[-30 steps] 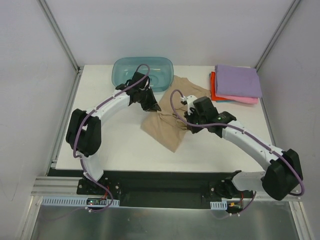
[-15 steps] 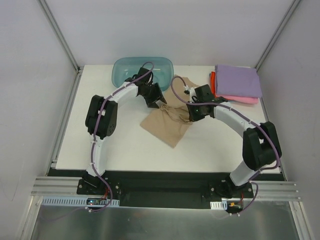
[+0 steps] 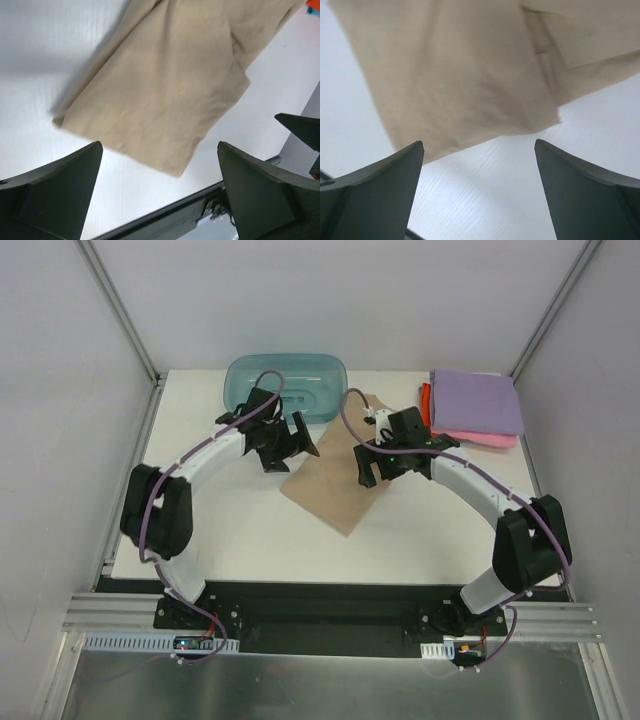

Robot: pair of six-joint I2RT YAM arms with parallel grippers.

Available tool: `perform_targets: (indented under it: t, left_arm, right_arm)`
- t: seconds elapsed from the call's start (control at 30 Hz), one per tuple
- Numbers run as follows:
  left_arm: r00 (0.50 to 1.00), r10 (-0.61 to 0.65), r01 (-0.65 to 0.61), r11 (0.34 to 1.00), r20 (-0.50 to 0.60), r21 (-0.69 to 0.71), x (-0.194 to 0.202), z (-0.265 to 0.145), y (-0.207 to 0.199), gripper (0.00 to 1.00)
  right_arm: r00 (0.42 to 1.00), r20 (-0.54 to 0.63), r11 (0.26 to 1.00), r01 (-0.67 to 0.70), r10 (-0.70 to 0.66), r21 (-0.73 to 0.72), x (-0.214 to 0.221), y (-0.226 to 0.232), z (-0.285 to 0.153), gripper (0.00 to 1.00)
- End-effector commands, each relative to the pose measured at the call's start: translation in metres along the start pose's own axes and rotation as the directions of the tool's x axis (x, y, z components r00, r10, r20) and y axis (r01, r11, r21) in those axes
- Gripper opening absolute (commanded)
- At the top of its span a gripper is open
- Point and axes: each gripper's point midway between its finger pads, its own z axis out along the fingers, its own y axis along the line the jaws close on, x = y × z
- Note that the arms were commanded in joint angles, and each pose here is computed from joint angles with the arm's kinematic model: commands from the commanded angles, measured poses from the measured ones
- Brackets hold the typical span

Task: Fold and stack the t-shirts
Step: Fold the tshirt

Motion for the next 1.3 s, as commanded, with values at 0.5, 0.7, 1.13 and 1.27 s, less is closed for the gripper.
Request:
perform_targets:
  t: [0.5, 0.7, 1.13, 1.27]
  left_arm:
    - [0.961, -0.247, 0.269, 0.938, 0.127, -0.216, 0.098, -0.077, 0.167, 0.99]
    - [0.944, -0.279, 0.32, 0.908, 0.178, -0.269, 0.099, -0.094, 0.19, 0.99]
    - [0.928, -0.319, 0.363, 0.894, 0.194, -0.264, 0.114, -0.107, 0.2, 0.99]
    - [0.928, -0.34, 0.368, 0.904, 0.156, -0.22, 0.127, -0.104, 0.194, 0.99]
  right_arm:
    - [0.865, -0.09, 0.865, 0.479, -0.494, -0.149, 0.04, 0.152, 0.041, 0.97]
    - [0.831, -0.173, 0.845, 0.496, -0.529, -0.2, 0.056, 0.155, 0.07, 0.97]
    - [0.772, -0.219, 0.758, 0.452, -0.596, -0.47, 0.151, 0.226, 0.032, 0.97]
    - [0.773, -0.177, 0.754, 0.497, -0.609, -0.429, 0.151, 0.237, 0.011, 0.97]
